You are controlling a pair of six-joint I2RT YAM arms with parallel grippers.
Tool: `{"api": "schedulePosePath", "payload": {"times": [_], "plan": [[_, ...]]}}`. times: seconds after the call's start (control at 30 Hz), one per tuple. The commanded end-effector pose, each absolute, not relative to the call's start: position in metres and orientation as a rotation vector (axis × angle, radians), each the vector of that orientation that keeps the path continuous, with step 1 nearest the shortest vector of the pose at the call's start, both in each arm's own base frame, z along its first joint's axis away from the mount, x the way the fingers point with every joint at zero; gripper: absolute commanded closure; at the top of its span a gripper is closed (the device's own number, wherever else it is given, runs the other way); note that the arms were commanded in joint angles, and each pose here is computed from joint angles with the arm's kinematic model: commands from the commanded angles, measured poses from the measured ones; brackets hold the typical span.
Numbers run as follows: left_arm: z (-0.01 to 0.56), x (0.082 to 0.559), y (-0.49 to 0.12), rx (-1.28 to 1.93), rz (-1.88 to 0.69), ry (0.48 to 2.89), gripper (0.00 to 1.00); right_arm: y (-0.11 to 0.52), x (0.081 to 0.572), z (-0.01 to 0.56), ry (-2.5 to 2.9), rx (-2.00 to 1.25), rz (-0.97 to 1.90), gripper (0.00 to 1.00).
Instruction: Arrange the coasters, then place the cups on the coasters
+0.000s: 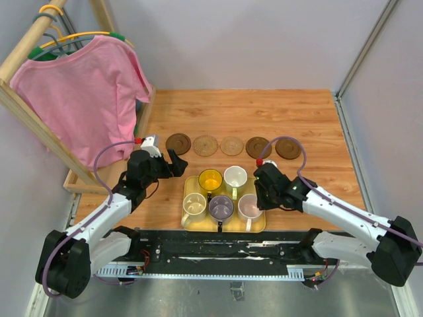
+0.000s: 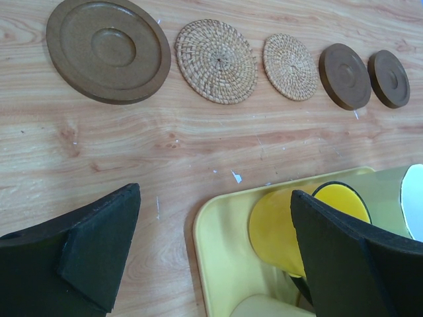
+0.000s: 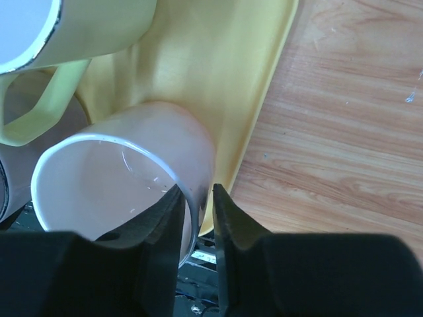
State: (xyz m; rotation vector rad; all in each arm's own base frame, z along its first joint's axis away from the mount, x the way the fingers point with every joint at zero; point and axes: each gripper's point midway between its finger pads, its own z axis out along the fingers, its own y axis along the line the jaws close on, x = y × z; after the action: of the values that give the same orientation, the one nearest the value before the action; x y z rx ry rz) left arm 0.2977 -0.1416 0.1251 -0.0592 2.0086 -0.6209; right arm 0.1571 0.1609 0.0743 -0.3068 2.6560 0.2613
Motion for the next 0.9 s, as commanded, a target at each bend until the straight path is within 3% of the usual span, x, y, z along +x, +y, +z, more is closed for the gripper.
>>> {"api": "schedulePosePath", "payload": {"times": [0.0, 0.1, 0.53, 0.87], "plan": [[0.135, 0.301, -0.145, -0.048, -0.632, 1.969, 0.0, 0.162, 0.153, 0.074, 2.649, -0.323, 0.236, 0.82], [0.137, 0.301, -0.145, -0.05, -0.633, 1.962, 0.0, 0.16, 0.154, 0.079, 2.638, -0.327, 0.212, 0.99], [0.139, 0.301, -0.143, -0.061, -0.633, 1.948, 0.0, 0.149, 0.181, 0.136, 2.453, -0.402, 0.1, 0.99], [0.146, 0.304, -0.142, -0.067, -0.629, 1.916, 0.0, 0.111, 0.246, 0.21, 2.133, -0.428, -0.264, 0.99]]}}
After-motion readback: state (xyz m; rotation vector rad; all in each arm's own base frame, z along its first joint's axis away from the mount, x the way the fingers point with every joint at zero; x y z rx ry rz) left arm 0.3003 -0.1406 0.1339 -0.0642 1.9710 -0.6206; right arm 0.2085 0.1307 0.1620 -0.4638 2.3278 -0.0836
